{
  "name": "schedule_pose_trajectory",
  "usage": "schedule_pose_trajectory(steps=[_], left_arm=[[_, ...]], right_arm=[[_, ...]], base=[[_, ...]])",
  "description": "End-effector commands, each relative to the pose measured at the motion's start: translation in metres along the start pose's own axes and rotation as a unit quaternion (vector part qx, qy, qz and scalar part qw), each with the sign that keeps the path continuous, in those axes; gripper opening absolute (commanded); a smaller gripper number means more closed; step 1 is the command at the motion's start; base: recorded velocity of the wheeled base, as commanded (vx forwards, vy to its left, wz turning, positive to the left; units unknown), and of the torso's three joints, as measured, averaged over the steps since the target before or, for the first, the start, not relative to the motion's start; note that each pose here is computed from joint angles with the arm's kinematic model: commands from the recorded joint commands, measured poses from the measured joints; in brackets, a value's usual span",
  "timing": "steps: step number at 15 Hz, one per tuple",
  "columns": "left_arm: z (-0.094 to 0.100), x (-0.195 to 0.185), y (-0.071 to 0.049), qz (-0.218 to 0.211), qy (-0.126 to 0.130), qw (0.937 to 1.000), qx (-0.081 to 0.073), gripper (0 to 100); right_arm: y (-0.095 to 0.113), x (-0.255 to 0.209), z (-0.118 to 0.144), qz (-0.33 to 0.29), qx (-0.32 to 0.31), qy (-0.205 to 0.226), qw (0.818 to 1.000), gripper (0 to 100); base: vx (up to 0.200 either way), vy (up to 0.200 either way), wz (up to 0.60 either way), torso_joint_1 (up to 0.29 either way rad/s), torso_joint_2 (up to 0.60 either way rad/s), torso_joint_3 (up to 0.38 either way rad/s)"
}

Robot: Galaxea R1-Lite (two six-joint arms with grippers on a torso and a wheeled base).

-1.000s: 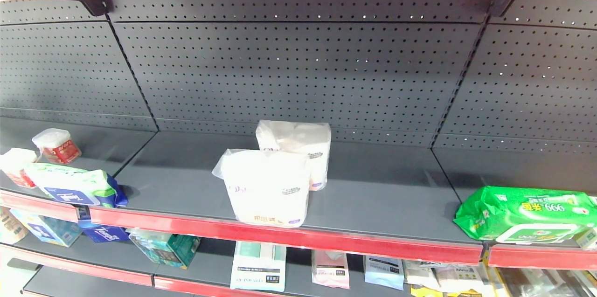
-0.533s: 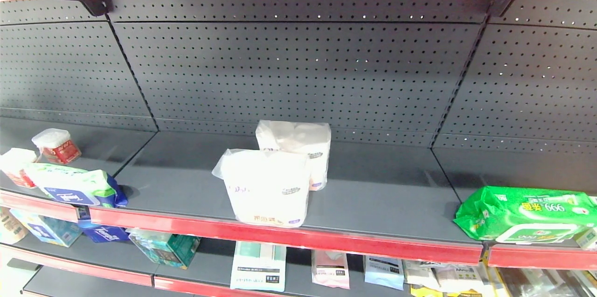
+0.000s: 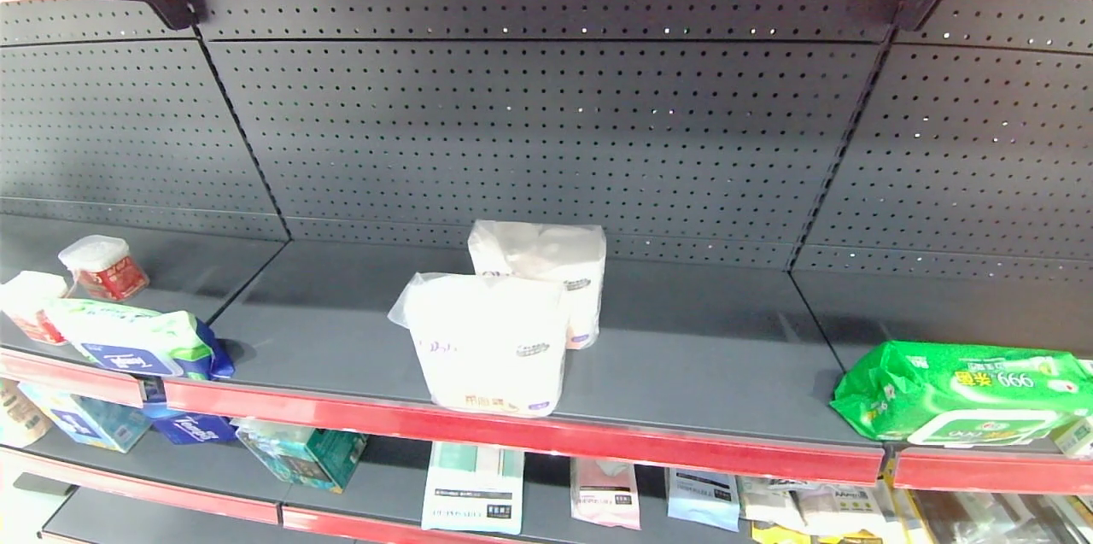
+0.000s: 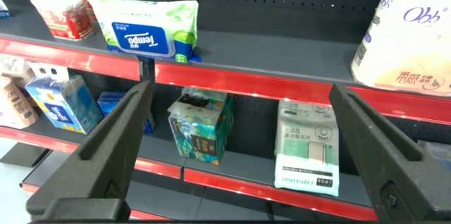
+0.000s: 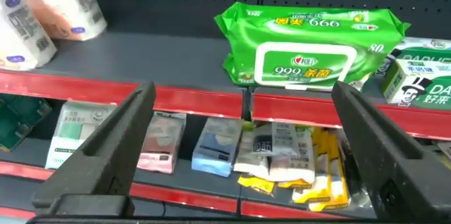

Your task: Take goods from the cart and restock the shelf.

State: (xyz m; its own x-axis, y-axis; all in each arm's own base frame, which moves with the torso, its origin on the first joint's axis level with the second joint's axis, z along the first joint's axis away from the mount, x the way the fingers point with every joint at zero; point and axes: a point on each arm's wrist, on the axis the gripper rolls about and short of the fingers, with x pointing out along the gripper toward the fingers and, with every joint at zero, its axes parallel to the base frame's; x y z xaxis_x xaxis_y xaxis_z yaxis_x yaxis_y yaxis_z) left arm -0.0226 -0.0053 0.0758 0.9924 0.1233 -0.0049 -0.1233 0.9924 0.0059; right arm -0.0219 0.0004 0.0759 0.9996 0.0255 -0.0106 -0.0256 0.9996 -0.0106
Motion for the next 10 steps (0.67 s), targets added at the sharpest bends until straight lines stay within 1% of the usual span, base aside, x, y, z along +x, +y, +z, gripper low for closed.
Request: schedule_pose_trajectory(steps=[1, 9, 10], left_arm=[[0.0, 0.0, 0.0, 0.0, 0.0, 1.0, 0.0, 100], [0.0, 0.0, 0.0, 0.0, 0.0, 1.0, 0.0, 100], [0.0, 0.0, 0.0, 0.0, 0.0, 1.0, 0.0, 100]], right_arm=[[0.0001, -0.0009, -0.0002, -0.001, 0.001, -0.006, 1.0, 100], [0.0, -0.0009, -0.0002, -0.002, 0.002, -0.006, 1.0, 100], [0.0, -0.0009, -0.0002, -0.002, 0.002, -0.006, 1.0, 100]], base=[[0.0, 0.0, 0.0, 0.0, 0.0, 0.0], [0.0, 0.0, 0.0, 0.0, 0.0, 0.0], [0.0, 0.0, -0.6, 0.002, 0.0, -0.002]])
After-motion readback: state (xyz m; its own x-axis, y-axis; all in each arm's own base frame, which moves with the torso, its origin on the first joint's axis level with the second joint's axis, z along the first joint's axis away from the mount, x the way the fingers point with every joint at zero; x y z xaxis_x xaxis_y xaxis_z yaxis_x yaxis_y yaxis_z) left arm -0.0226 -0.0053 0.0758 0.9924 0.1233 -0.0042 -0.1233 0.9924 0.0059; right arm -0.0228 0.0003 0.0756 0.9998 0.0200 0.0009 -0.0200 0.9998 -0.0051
